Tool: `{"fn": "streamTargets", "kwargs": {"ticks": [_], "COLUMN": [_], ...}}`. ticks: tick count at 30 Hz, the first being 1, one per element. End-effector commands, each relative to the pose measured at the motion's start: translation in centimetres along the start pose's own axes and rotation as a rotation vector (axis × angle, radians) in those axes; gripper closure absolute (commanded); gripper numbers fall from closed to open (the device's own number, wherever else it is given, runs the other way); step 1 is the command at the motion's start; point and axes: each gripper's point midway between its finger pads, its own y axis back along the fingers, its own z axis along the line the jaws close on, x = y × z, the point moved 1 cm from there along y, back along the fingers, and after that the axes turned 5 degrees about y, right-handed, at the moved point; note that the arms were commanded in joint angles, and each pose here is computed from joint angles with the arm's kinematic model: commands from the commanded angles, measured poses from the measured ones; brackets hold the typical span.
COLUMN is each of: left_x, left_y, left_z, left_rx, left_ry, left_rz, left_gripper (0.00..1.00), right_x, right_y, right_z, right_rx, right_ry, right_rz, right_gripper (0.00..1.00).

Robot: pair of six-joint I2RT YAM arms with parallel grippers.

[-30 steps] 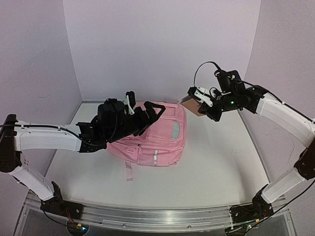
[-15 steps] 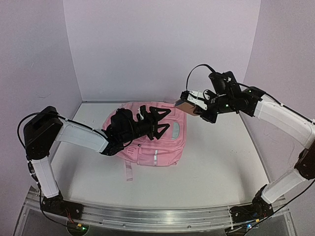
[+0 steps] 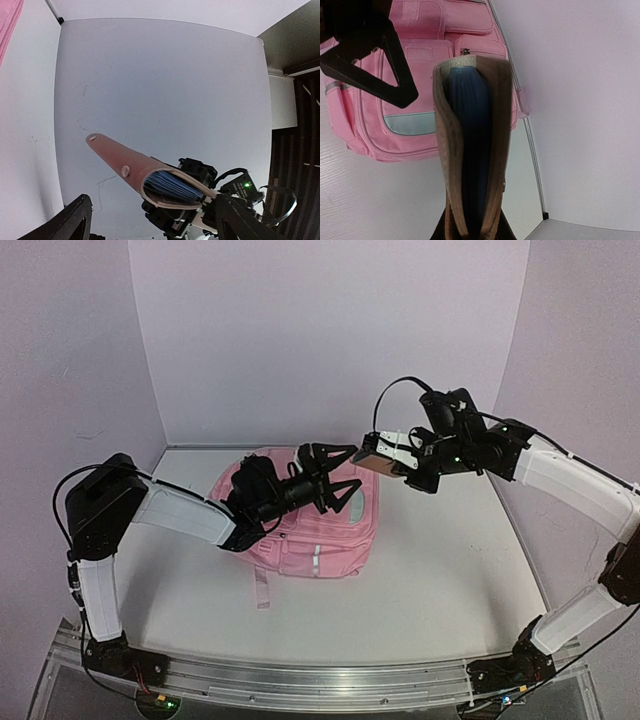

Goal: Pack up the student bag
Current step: Pick up the personal item from the center of the board.

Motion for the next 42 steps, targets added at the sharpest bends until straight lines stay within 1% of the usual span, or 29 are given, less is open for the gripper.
{"fn": "streamTargets", "kwargs": {"ticks": [1, 7, 12, 16, 20, 23, 27, 31, 33, 35, 38, 41, 42], "left_x": [1.0, 0.9, 0.7, 0.6, 1.0, 1.2, 1.1, 1.1, 1.1, 1.1, 1.1, 1.3, 1.3], "left_y": [-1.2, -1.2, -0.4, -0.3, -0.9, -1.4, -1.6, -1.7, -1.8, -1.8, -1.9, -2.0, -2.1], "left_z": [-2.2, -1.9, -2.0, -1.9, -2.0, -1.6, -1.1, -0.7, -0.7, -0.7, -0.6, -0.5, -0.5], "left_rx": [0.089, 0.091, 0.142, 0.113, 0.109, 0.108, 0.103, 0.093, 0.095, 0.095, 0.095, 0.095, 0.093], "left_ry": [0.011, 0.018, 0.038, 0.014, 0.000, 0.005, 0.012, 0.013, 0.013, 0.014, 0.017, 0.020, 0.021], "left_rz": [0.071, 0.065, 0.047, 0.032, 0.051, 0.064, 0.067, 0.068, 0.070, 0.073, 0.077, 0.090, 0.093], "left_gripper": [0.18, 0.20, 0.19, 0.19, 0.19, 0.25, 0.39, 0.48, 0.54, 0.58, 0.60, 0.52, 0.51], "right_x": [-1.4, -1.3, -1.2, -1.2, -1.4, -1.7, -1.9, -1.9, -1.9, -1.9, -1.8, -1.7, -1.8], "right_y": [0.8, 0.3, 0.2, 0.2, 0.1, 0.1, 0.2, 0.0, 0.1, 0.1, 0.0, 0.0, 0.1], "right_z": [-1.0, 0.1, 0.0, 0.1, 0.4, 0.6, 0.9, 1.3, 1.5, 1.7, 1.9, 2.1, 2.1], "right_rx": [0.066, 0.058, 0.069, 0.068, 0.063, 0.059, 0.056, 0.047, 0.044, 0.044, 0.044, 0.044, 0.046], "right_ry": [0.031, 0.073, 0.062, 0.057, 0.055, 0.059, 0.061, 0.070, 0.077, 0.087, 0.107, 0.125, 0.127], "right_rz": [-0.038, -0.017, -0.010, -0.010, -0.014, -0.017, -0.021, -0.017, -0.016, -0.013, -0.006, 0.000, 0.001], "right_gripper": [0.99, 0.97, 1.00, 1.00, 0.98, 0.94, 0.88, 0.82, 0.79, 0.77, 0.78, 0.79, 0.80]}}
